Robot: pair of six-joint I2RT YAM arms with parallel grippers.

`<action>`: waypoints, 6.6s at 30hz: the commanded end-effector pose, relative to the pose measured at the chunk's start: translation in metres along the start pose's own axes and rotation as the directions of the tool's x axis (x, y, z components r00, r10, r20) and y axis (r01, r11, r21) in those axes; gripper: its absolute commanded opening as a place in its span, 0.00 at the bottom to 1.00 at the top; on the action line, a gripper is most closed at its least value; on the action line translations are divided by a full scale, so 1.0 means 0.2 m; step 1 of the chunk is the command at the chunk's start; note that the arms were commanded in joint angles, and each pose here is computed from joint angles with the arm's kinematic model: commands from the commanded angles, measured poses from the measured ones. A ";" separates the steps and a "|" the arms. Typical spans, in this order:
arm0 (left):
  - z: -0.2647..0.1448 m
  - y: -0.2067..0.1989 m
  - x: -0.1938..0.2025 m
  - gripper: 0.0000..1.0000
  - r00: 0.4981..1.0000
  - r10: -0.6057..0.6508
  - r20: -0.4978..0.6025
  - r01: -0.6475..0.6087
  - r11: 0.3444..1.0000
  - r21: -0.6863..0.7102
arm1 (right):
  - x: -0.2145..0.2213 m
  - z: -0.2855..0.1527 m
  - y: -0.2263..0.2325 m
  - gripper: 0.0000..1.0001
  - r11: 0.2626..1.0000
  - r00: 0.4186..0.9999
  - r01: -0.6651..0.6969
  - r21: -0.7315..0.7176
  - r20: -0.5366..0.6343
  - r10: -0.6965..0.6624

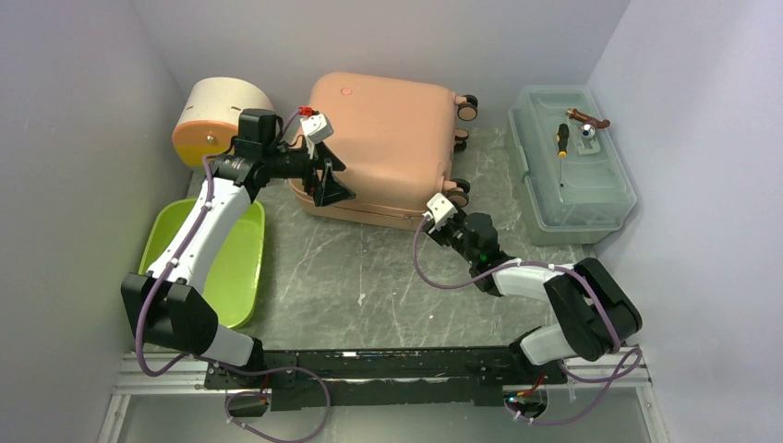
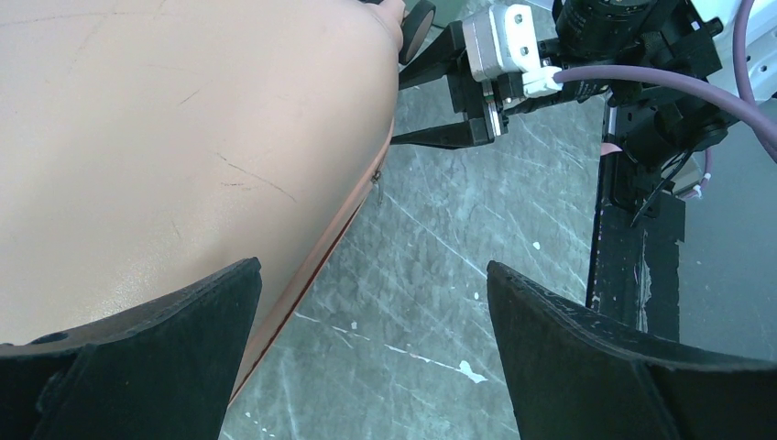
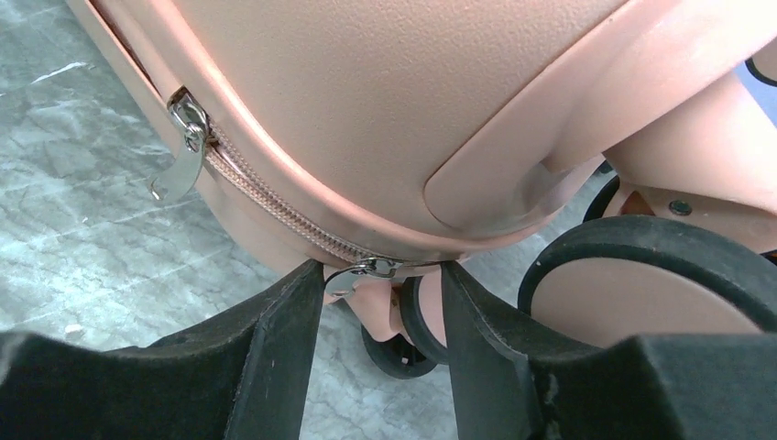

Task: Open, take out, and arrange the luggage
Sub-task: Pick up the zipper from the luggage, then unzip the zipper of the luggage, then pick up the zipper from the luggage.

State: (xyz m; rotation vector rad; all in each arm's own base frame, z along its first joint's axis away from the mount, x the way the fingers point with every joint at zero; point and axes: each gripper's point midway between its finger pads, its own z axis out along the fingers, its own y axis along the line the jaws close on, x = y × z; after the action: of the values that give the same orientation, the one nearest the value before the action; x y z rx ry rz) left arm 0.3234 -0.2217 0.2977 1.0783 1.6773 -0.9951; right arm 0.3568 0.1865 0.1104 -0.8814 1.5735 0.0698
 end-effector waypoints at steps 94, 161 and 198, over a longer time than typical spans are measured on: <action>0.27 -0.10 -0.18 1.00 0.990 -0.091 0.106 0.060 0.964 0.261 | 0.10 0.15 -0.56 0.00 0.957 0.963 0.240 0.162 0.086 -0.256; 0.09 -0.04 -0.22 1.00 0.996 0.086 0.039 -0.085 0.996 -0.037 | -0.01 0.47 -0.92 0.33 0.878 0.900 -0.435 -0.201 -0.088 0.426; -0.14 1.21 0.19 1.00 0.908 -0.389 0.156 0.395 0.672 -0.626 | -0.24 0.06 -0.16 0.22 0.675 0.980 -0.188 -0.714 -0.182 0.081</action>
State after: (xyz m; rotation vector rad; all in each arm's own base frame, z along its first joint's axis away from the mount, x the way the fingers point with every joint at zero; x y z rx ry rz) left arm 0.5555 -0.1217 0.2443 0.2776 2.0049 -0.6265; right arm 0.4439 0.1370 0.1307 -1.2608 1.9129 0.5475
